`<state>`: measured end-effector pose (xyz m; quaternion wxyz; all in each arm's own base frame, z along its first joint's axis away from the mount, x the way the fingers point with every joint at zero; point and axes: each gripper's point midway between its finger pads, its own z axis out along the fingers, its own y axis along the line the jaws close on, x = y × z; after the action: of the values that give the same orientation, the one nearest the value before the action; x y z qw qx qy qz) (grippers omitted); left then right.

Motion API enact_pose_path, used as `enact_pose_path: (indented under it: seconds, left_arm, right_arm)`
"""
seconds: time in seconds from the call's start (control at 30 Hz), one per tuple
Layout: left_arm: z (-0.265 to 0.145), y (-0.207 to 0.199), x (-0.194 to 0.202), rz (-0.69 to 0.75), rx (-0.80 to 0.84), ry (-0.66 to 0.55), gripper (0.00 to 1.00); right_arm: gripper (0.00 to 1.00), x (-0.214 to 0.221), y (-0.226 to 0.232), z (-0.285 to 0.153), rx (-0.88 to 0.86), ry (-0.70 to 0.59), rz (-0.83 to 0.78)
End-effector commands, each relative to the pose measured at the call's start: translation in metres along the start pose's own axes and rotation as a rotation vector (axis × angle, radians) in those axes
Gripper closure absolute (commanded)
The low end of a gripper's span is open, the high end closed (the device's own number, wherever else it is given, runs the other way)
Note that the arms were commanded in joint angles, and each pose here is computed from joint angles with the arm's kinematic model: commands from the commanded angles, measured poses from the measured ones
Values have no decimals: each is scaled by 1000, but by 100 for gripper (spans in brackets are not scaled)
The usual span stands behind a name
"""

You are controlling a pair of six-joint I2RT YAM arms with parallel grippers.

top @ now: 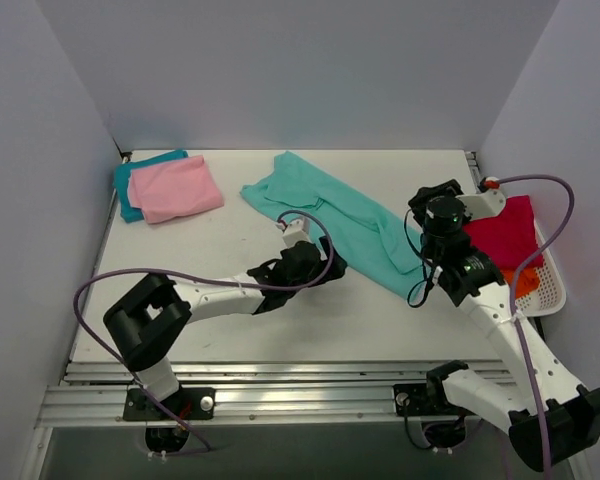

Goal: Fold and stack the t-shirts
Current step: Fold the tshirt

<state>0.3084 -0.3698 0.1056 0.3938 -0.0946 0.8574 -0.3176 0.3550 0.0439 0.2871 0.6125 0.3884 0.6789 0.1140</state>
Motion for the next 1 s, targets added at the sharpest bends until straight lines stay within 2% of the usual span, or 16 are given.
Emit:
enact_pose_path:
  seconds: [0.0,0.07,0.27,0.57,0.8,0.83,0.97]
  left_arm:
    - [-3,-47,1,-175,55,-73,11]
    - [4,-54,23,-203,65,-55,12]
    - [19,-85,80,-202,109,31,12]
    - [63,-108,105,-139,126,82,13]
    - [91,-108,133,-115,99,154,18]
    - [92,-109,134,-115,100,157,19]
    - [99,-103,138,-117,87,171,36]
  right_arm:
    - [60,-23,-5,-19,15,-39,-1]
    - [52,-29,-10,-25,30,-51,-4]
    - [50,-56,-22,-45,52,-110,15]
    - [49,-72,-29,-59,47,-154,42]
    - [49,-68,-34,-54,70,-163,28]
    - [49,-68,-35,-53,70,-165,29]
    - [49,-67,-38,-52,80,-173,24]
